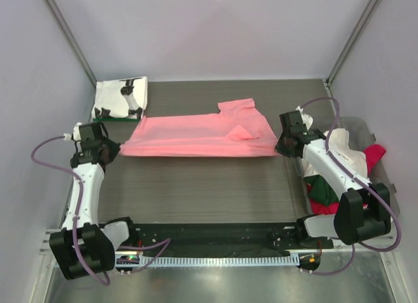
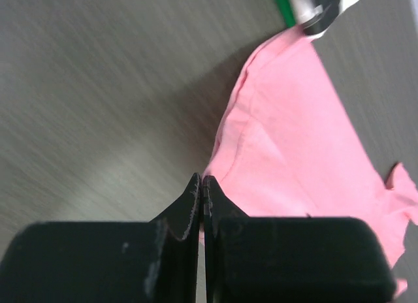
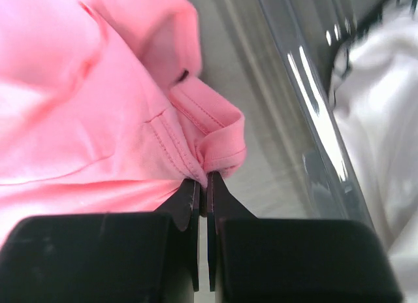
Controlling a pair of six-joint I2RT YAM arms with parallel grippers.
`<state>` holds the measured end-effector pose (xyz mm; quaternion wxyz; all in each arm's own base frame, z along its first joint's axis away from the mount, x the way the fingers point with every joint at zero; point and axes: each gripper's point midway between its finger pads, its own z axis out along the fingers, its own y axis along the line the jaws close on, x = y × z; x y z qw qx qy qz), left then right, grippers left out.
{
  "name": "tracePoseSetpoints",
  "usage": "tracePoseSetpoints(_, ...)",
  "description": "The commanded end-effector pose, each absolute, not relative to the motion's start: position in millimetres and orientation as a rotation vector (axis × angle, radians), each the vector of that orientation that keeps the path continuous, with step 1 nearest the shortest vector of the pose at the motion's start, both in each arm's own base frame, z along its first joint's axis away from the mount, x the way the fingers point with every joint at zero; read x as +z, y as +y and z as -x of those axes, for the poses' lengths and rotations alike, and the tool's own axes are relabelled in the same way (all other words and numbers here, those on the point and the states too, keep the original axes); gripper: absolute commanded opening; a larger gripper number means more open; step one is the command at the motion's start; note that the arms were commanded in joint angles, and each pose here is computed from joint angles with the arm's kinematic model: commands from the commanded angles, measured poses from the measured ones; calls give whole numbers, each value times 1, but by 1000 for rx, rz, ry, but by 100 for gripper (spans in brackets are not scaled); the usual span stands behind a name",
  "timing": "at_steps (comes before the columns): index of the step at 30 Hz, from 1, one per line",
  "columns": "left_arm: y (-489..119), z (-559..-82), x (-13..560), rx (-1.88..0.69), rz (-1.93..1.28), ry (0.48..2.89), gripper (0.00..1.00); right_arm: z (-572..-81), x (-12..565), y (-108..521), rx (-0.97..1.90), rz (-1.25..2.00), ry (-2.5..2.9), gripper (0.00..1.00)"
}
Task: Fold and stack the t-shirts
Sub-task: Fold the tshirt
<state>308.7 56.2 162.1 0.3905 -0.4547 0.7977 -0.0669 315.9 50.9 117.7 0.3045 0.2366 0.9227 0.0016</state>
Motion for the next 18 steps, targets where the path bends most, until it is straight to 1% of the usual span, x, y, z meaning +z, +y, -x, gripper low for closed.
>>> tracePoseSetpoints(1,57,-263,114,-77,1241,2163,0,-264,72,46,-45,-659,2601,1)
tracePoseSetpoints(2,53,-252,100,-81,1264,2183,0,-251,59,46,-50,-663,2634,1)
tracePoseSetpoints(5,50,-234,85,-92,1344,2170,0,-233,46,50,-12,-678,2678,1)
tracePoseSetpoints(9,51,-222,83,-88,1411,2147,1,-216,38,59,40,-684,2720,1)
tracePoseSetpoints(11,51,-218,86,-85,1435,2134,3,-211,39,70,120,-720,2737,1)
tracePoseSetpoints(13,51,-217,91,-93,1445,2111,5,-206,37,77,167,-762,2744,11)
tracePoseSetpoints(14,50,-213,92,-90,1458,2114,7,-202,36,82,188,-755,2755,16)
tracePoseSetpoints(15,50,-211,93,-87,1462,2110,10,-201,37,83,201,-759,2747,25)
tracePoseSetpoints(16,51,-210,96,-82,1465,2103,13,-198,36,85,208,-766,2749,30)
tracePoseSetpoints(17,50,-206,98,-78,1474,2099,29,-191,33,85,201,-787,2760,35)
tracePoseSetpoints(18,49,-206,100,-84,1475,2094,43,-188,36,88,215,-778,2753,49)
